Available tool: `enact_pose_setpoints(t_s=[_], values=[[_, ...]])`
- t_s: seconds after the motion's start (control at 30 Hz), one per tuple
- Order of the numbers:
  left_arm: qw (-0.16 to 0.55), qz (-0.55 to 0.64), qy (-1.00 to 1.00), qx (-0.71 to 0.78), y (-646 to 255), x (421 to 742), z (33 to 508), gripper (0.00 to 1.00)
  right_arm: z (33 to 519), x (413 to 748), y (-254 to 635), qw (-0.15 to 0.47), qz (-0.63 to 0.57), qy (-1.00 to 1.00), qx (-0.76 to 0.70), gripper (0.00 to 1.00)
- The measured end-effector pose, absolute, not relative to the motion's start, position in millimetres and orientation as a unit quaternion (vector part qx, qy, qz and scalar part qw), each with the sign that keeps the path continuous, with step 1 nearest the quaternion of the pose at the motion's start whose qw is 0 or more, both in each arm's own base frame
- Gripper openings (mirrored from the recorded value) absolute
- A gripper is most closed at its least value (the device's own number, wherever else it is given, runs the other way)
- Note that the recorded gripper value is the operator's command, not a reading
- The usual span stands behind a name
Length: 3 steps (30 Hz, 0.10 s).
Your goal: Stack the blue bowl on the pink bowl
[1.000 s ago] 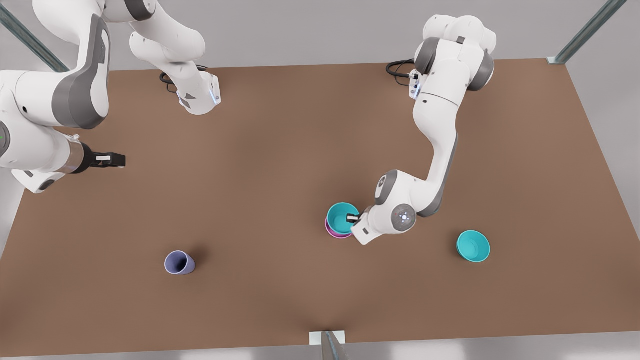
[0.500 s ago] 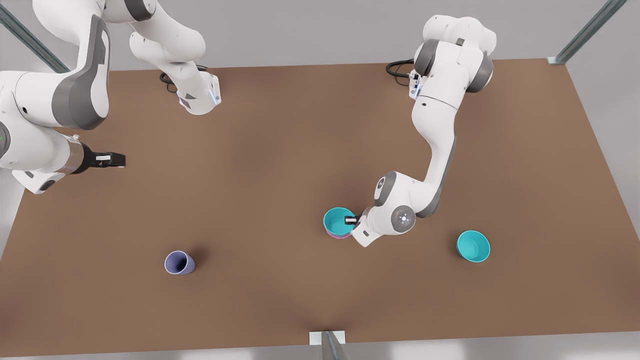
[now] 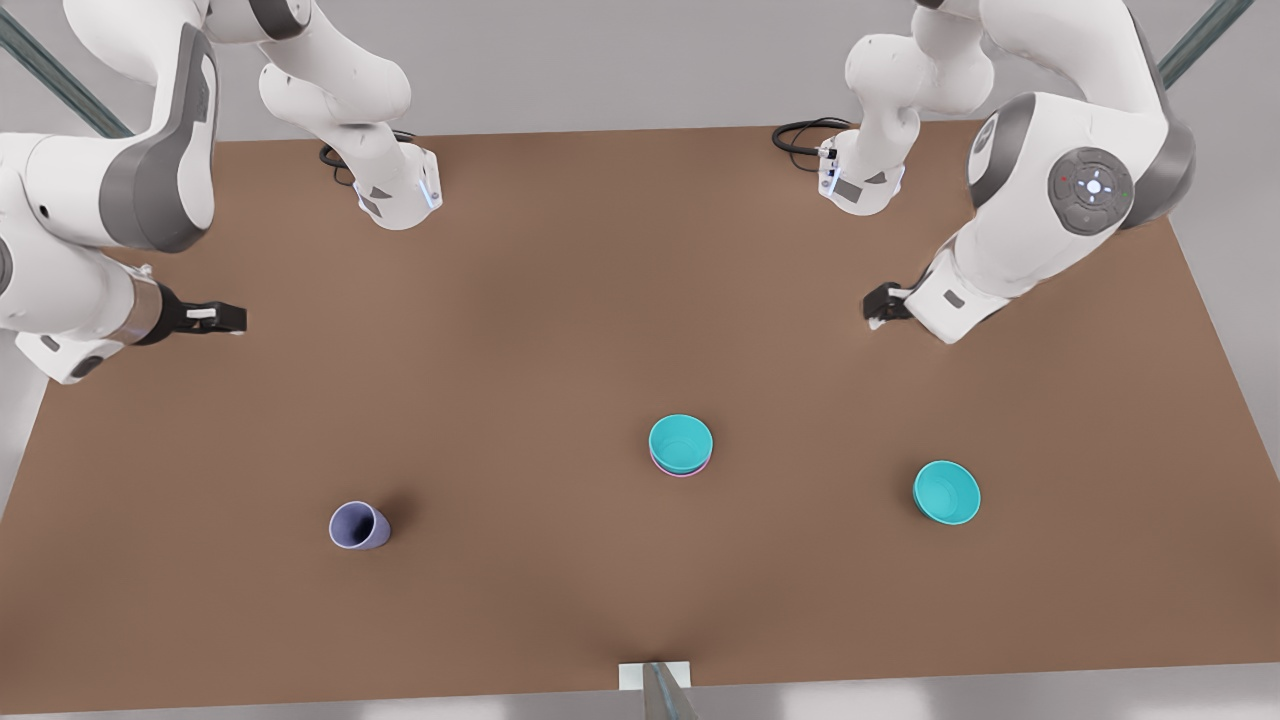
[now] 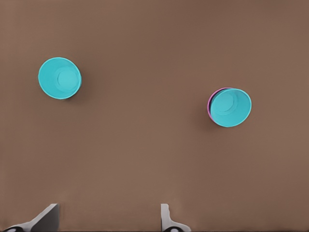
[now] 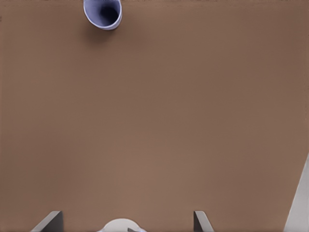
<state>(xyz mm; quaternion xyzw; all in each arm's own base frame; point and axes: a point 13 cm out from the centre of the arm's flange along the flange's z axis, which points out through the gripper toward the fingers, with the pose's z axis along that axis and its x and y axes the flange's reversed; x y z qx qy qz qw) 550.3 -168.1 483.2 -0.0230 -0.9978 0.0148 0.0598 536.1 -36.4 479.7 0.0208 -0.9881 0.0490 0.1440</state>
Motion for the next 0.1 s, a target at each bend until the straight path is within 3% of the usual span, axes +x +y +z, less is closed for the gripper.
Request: enact_pose_setpoints(t_s=[0.1], values=[[0.062,-0.006,-0.998,-0.033,-152.5,551.5,492.6,1.0,480.4,537.4,-36.6,0.141,0.05,-0.989,0.021,1.0]])
